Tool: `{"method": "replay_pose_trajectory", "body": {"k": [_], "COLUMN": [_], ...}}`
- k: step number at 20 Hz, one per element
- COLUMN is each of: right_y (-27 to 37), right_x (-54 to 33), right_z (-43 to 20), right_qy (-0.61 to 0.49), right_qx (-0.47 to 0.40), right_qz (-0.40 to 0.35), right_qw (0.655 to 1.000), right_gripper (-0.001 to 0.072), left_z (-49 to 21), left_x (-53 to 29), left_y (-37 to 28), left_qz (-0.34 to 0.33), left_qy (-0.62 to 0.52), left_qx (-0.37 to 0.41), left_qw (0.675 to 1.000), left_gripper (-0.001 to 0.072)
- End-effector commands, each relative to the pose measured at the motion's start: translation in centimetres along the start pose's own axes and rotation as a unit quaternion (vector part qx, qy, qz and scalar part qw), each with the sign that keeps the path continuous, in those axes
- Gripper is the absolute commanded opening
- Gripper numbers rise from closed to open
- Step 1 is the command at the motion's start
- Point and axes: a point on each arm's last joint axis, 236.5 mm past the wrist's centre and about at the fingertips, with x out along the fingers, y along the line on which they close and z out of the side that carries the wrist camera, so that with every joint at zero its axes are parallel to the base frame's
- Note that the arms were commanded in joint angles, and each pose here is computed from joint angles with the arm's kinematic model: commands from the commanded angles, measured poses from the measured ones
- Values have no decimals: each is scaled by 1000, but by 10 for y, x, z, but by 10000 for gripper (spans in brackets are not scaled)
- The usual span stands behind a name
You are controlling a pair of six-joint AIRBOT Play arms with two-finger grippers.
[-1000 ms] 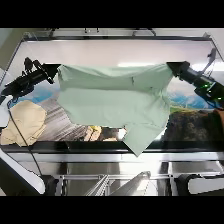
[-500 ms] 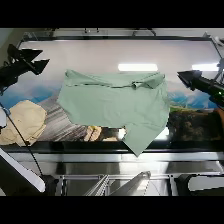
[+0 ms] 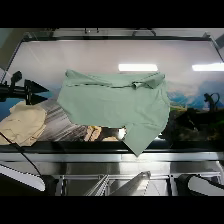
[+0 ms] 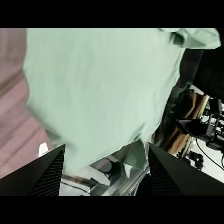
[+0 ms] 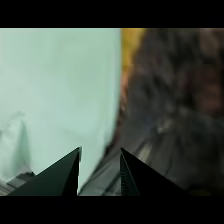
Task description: Fold the shirts.
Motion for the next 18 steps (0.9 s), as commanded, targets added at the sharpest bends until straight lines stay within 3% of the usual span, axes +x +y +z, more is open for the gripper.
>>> {"method": "replay_pose_trajectory", "body": {"k": [1, 6, 11, 12, 13, 14, 17, 18], "right_y": [-24, 11, 33, 41, 47, 51, 57, 61], "right_x": [17, 62, 100, 105, 107, 108, 106, 105], "right_z": [-40, -41, -27, -26, -26, -26, -28, -30], "right_qy": [11, -25, -49, -51, -51, -53, -49, -43], "right_qx": [74, 64, 44, 36, 28, 20, 12, 9], "right_qz": [-35, 29, 36, 50, 63, 70, 80, 87], "right_qw": [997, 997, 997, 997, 996, 996, 995, 995], "right_gripper": [304, 305, 291, 236, 83, 14, 15, 16], "left_z": [-22, -23, -18, -19, -19, -18, -13, -17], "left_x": [25, 53, 70, 76, 81, 85, 88, 90], "left_y": [31, 39, 49, 52, 53, 55, 51, 45], "left_qz": [48, 63, 72, 74, 74, 76, 67, 57], "left_qy": [25, 24, 24, 29, 32, 33, 25, 33], "left_qx": [-17, -11, -15, -16, -17, -12, -1, 3], "left_qw": [998, 998, 997, 997, 997, 996, 997, 998], "left_gripper": [549, 549, 549, 549, 549, 549, 547, 505]}}
